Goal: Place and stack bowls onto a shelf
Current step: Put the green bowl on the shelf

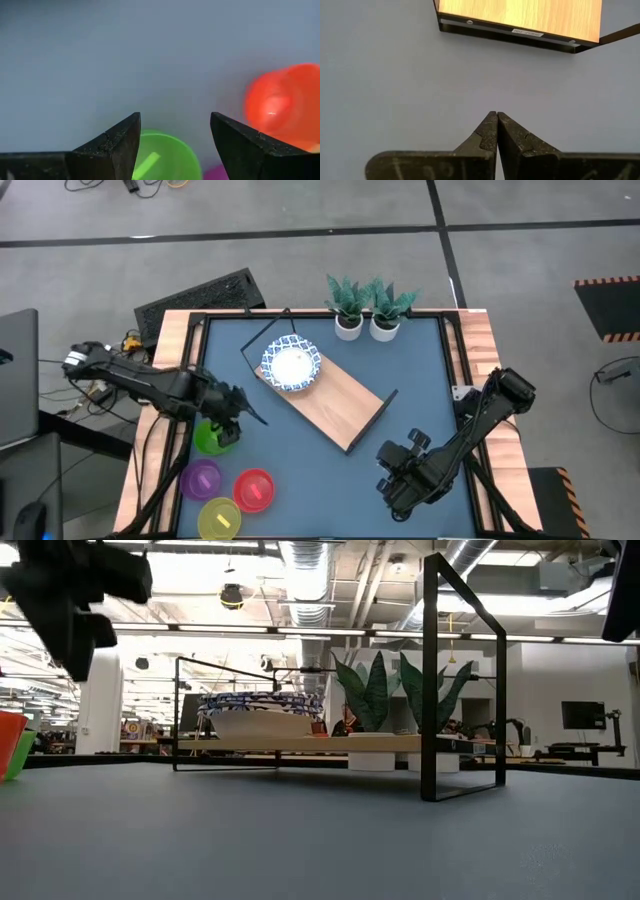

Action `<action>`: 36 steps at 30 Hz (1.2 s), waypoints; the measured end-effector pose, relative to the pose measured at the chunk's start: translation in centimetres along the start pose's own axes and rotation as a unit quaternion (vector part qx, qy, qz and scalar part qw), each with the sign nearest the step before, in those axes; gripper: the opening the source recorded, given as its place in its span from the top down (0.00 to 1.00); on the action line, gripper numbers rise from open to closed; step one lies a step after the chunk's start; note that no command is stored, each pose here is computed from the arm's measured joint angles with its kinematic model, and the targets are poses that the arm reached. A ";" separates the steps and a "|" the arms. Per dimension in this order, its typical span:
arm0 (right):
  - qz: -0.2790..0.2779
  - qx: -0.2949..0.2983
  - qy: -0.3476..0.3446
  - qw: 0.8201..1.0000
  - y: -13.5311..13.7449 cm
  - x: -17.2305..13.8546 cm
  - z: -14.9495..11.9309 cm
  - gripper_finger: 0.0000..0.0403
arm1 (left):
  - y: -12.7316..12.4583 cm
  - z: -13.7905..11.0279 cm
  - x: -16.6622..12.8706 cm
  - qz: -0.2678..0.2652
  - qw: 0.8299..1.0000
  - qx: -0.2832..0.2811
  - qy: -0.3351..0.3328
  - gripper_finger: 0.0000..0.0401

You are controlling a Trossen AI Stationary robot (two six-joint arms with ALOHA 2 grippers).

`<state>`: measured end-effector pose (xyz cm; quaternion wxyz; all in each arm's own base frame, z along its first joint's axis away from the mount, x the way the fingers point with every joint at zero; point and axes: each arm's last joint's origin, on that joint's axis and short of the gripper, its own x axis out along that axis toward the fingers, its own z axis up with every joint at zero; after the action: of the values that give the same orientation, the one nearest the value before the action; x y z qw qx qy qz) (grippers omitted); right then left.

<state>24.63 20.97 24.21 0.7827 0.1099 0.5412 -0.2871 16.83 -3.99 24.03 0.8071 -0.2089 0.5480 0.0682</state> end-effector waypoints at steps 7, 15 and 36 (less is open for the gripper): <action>0.002 0.000 0.000 1.000 0.0 0.0 0.0 0.92 | -0.6 0.4 3.7 0.081 0.988 -0.112 0.062 0.44; 0.002 -0.004 0.001 1.000 0.0 0.0 0.0 0.92 | -1.7 -0.7 6.3 0.151 0.947 -0.266 0.100 0.44; 0.001 -0.013 0.002 1.000 0.0 0.3 -0.2 0.92 | -4.9 -1.8 4.2 0.187 0.910 -0.363 0.068 0.44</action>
<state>24.58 20.99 23.88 0.7835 0.1004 0.5461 -0.2789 18.62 -9.65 20.91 0.6089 -0.3851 0.5682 0.3975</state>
